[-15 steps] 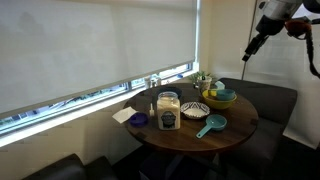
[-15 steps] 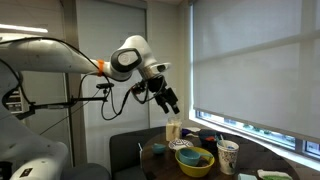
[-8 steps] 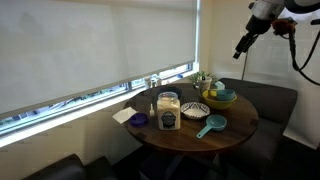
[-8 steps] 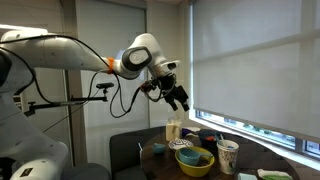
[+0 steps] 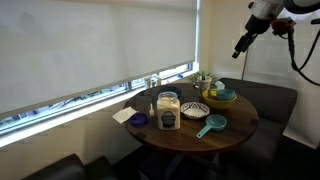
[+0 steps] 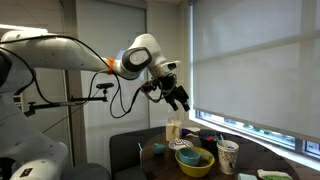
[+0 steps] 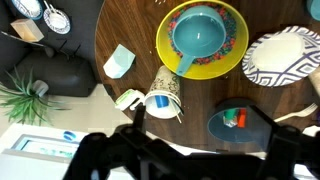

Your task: Remove the block from the grey bowl and put it on the front right side of the table

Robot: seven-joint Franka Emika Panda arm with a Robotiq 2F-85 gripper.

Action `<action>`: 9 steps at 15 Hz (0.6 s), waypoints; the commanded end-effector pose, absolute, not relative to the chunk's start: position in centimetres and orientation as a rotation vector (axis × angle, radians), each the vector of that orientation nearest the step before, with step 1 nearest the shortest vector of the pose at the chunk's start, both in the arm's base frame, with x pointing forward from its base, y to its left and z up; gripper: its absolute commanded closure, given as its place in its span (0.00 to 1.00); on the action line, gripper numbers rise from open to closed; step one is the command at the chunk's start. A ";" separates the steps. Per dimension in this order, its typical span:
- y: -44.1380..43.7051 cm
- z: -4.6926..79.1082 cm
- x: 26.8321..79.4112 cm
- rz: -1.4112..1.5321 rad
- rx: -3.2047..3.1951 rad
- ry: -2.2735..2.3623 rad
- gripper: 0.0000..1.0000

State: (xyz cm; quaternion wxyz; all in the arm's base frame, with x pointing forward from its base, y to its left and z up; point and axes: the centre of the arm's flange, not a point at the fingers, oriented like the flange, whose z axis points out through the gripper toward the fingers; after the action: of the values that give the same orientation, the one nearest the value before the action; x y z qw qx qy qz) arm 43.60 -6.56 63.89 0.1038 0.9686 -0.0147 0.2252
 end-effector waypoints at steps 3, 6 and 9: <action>-6.2 62.8 55.1 0.762 2.882 0.265 0.00; -3.8 60.8 61.0 0.732 2.912 0.517 0.00; -2.2 58.3 66.2 0.664 2.930 0.666 0.00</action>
State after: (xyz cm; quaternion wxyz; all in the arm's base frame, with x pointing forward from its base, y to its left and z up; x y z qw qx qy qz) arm 59.49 -2.41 58.31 0.0483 0.9546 0.1750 0.2364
